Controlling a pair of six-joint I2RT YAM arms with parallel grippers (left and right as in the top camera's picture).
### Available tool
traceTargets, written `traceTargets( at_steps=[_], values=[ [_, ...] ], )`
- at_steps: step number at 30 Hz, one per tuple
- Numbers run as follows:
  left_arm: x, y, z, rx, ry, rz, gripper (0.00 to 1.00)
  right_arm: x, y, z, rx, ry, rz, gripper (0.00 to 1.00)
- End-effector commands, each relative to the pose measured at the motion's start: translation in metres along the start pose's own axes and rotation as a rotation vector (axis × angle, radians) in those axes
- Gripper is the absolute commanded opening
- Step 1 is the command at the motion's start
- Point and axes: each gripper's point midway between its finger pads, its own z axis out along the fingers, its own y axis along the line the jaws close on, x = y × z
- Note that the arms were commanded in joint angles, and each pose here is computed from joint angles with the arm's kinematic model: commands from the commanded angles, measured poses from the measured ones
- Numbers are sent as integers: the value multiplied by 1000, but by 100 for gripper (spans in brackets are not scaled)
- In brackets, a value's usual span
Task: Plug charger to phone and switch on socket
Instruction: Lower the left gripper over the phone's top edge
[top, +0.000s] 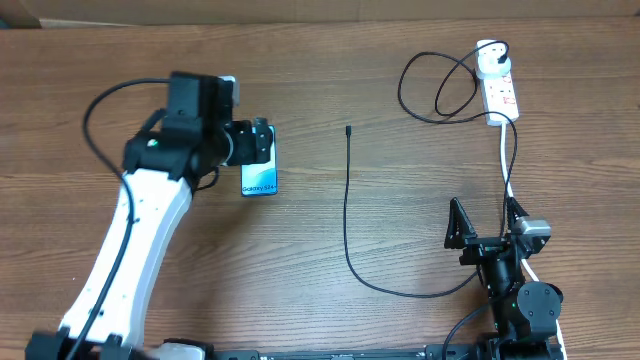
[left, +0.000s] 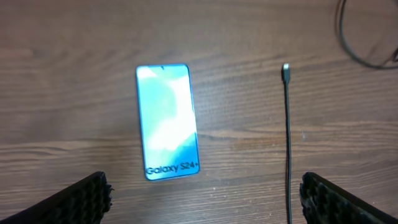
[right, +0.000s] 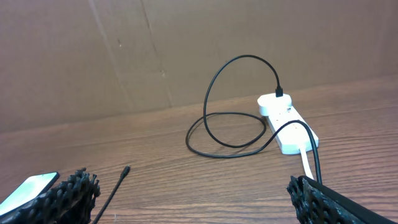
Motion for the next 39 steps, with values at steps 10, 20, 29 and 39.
traceTargets(
  at_steps=[10,20,29,39],
  values=[
    [14,-1,44,-31,115,-38,91,3,-2,0,8,-1,2,100],
    [14,-4,46,-25,116,-17,98,2,-1,0,7,-3,2,100],
    [11,-4,46,-24,102,-10,90,2,-1,0,7,-2,2,100],
    [12,9,70,-93,119,-53,88,2,-1,0,6,-3,2,100]
  ],
)
